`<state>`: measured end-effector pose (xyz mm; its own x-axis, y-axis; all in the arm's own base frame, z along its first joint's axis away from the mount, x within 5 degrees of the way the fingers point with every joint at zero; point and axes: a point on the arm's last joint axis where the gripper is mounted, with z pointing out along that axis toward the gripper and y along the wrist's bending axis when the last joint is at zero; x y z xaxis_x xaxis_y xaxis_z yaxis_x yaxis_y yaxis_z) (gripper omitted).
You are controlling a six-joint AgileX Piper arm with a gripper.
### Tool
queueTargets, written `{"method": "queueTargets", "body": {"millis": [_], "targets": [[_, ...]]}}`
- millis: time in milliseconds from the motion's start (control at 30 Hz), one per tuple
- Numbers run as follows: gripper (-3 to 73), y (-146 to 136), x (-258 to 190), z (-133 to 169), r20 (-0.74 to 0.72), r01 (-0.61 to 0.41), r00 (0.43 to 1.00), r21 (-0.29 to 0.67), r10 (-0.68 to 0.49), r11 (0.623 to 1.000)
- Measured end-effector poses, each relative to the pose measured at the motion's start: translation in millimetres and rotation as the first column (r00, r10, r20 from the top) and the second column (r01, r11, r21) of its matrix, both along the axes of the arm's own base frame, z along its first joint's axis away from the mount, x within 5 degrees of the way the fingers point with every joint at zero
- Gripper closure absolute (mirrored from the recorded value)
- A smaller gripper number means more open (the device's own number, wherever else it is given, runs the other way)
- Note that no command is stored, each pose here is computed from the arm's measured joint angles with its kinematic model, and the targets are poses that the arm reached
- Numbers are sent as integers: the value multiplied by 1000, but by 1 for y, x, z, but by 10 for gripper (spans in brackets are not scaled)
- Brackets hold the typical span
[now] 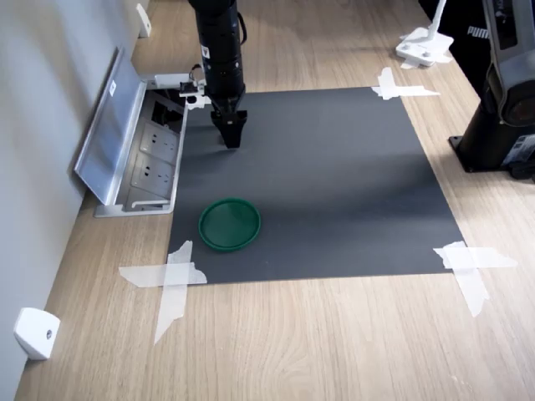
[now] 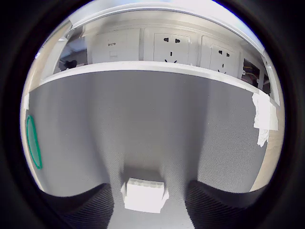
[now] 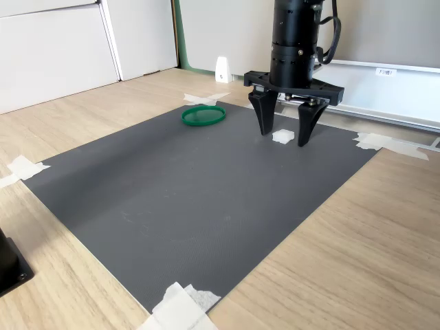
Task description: Grasp a white terminal and put it on the green lid.
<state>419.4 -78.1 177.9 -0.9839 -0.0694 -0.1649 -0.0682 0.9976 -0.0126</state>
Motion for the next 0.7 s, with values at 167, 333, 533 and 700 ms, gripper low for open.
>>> {"method": "queueTargets", "body": {"millis": [167,333,533,700], "targets": [[313,-1,0,-1,-5,-15,1000,-9,15,1000],[368,-1,0,0,-8,-39,999,-10,39,999],[368,6,-4,22,26,-98,995,-24,99,995],[368,44,-3,51,45,-258,964,-63,261,964]]}}
